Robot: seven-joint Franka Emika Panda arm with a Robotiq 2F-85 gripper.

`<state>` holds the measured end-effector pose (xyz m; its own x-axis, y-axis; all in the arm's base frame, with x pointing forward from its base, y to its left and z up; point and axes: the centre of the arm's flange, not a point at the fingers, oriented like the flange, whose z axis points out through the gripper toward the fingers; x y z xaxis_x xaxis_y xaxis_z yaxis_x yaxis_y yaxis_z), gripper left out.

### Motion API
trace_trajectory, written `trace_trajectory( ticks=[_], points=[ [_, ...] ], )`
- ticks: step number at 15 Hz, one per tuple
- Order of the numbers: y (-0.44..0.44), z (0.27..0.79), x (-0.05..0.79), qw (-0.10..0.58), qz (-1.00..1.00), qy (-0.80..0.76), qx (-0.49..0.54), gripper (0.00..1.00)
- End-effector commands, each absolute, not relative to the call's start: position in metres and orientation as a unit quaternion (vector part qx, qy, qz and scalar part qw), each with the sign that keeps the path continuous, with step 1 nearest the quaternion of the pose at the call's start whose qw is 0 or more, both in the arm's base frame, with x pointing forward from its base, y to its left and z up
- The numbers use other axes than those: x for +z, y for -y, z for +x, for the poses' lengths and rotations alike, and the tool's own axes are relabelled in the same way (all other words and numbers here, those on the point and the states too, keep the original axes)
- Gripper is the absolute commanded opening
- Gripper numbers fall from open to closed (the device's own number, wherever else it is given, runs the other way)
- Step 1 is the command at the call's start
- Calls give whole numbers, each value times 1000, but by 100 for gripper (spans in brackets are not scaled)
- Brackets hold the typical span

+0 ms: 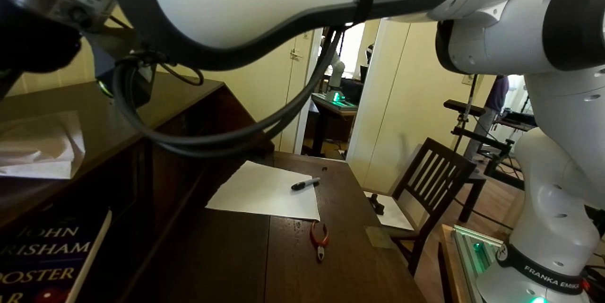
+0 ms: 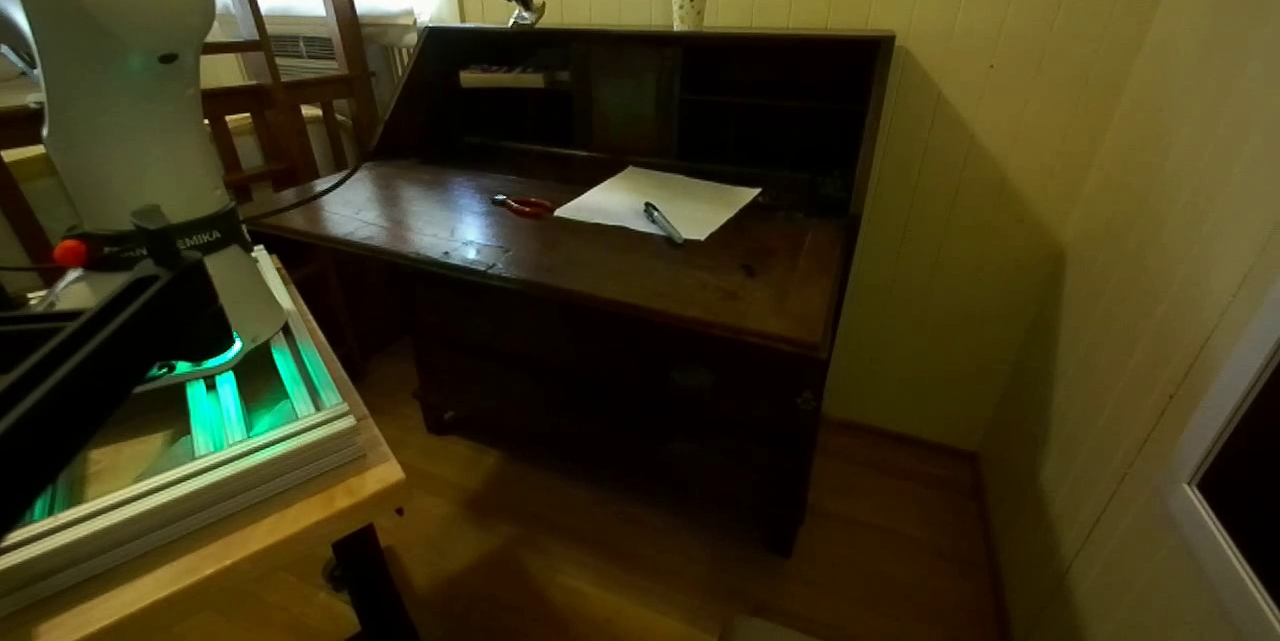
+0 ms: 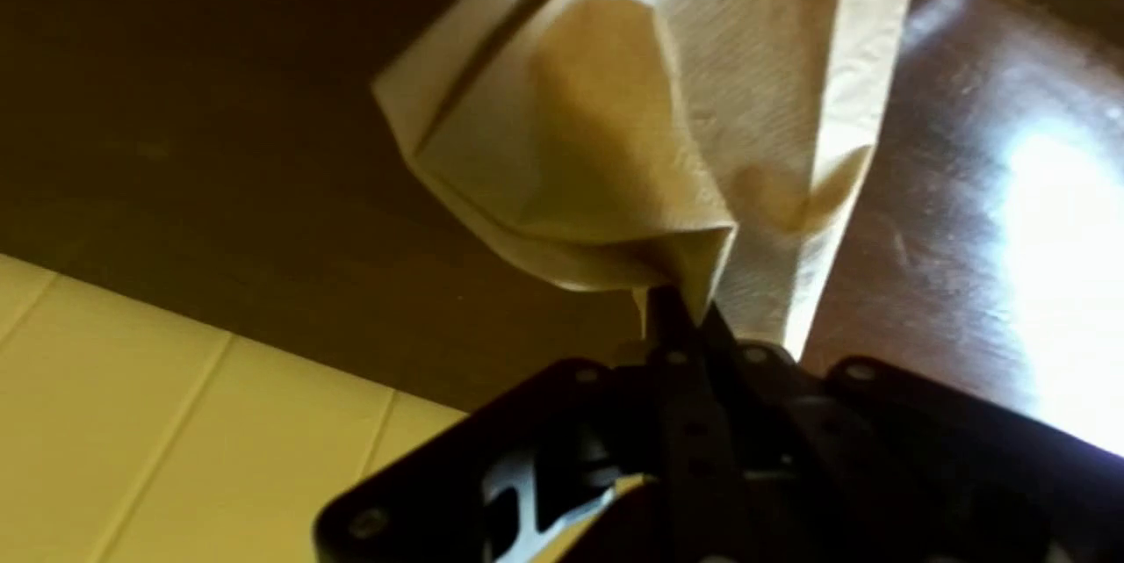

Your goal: Wipe the top of the table with the white cloth

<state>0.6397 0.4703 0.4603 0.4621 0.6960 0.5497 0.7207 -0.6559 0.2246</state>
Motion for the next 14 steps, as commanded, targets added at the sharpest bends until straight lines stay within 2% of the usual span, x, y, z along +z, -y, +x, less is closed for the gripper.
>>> trace_trajectory(
  ticks=[1,7,10,14],
  points=[
    [-486,657,462,32,-832,454,-318,33],
    [-496,626,544,22,-819,454,-351,76],
    [-468,595,594,-21,-825,472,-310,97],
    [-408,554,668,-78,-820,519,-229,100]
  ],
)
